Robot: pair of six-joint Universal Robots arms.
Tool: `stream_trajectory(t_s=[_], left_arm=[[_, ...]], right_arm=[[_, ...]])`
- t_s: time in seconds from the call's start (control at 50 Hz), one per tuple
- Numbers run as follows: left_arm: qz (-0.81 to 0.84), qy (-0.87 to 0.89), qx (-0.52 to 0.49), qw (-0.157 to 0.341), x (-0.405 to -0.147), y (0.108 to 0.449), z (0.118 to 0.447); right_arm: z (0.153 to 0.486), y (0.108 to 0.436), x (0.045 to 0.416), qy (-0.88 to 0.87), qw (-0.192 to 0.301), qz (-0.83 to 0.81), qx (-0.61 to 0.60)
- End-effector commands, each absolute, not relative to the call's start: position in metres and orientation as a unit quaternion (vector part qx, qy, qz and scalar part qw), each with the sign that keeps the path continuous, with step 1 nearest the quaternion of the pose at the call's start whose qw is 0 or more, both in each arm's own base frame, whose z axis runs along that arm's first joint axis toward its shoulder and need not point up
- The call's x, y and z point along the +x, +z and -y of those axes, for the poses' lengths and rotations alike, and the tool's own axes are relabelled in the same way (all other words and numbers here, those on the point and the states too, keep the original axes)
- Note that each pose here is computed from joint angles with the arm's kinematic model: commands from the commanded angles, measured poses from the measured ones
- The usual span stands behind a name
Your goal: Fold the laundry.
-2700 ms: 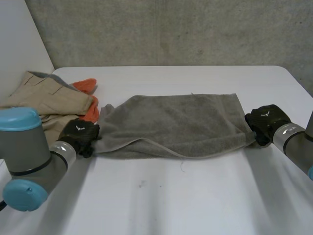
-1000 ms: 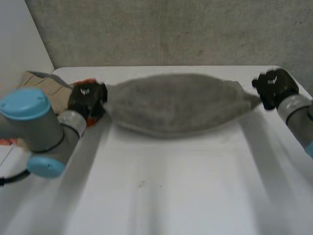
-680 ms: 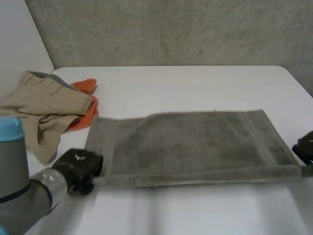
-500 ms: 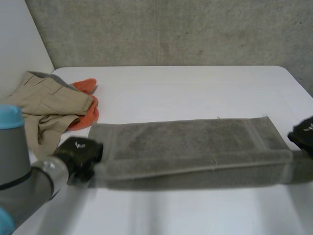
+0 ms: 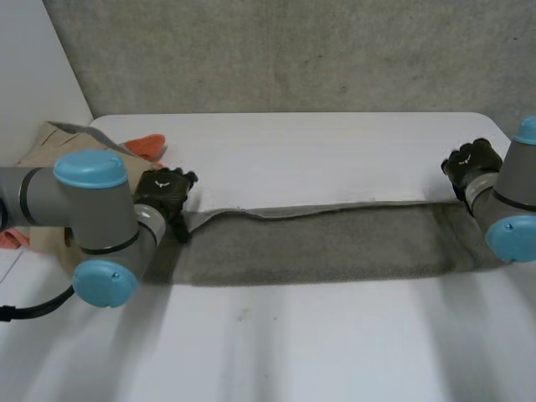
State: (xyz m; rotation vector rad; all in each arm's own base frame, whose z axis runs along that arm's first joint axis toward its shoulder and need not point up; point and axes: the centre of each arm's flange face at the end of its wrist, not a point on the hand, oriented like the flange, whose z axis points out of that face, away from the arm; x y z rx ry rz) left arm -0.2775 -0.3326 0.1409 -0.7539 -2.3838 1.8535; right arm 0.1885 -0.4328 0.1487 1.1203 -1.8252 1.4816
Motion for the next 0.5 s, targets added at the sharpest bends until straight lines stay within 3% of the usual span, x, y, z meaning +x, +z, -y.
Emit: stream_trajectory(t_s=[0.02,0.1,0.2,0.36,0.5], left_arm=[[0.753,0.605,-0.256,0.03,-0.292,0.153,0.319],[0.741,0.62,-0.256,0.035,-0.291,0.175,0.308],[0.732,0.628,-0.262,0.045,-0.288,0.192,0.285],[0.738,0.613,-0.277,0.053,-0.285,0.184,0.256],[0.733,0.62,-0.274,0.053,-0.283,0.174,0.255]], right_arm=[[0.433,0.185,0.192,0.598,0.241,0.678,0.354],[0.419,0.222,0.19,0.638,0.195,0.683,0.298],[0.402,0.237,0.175,0.645,0.156,0.695,0.278],[0.366,0.202,0.136,0.574,0.097,0.749,0.315],[0.346,0.163,0.117,0.523,0.072,0.776,0.346]])
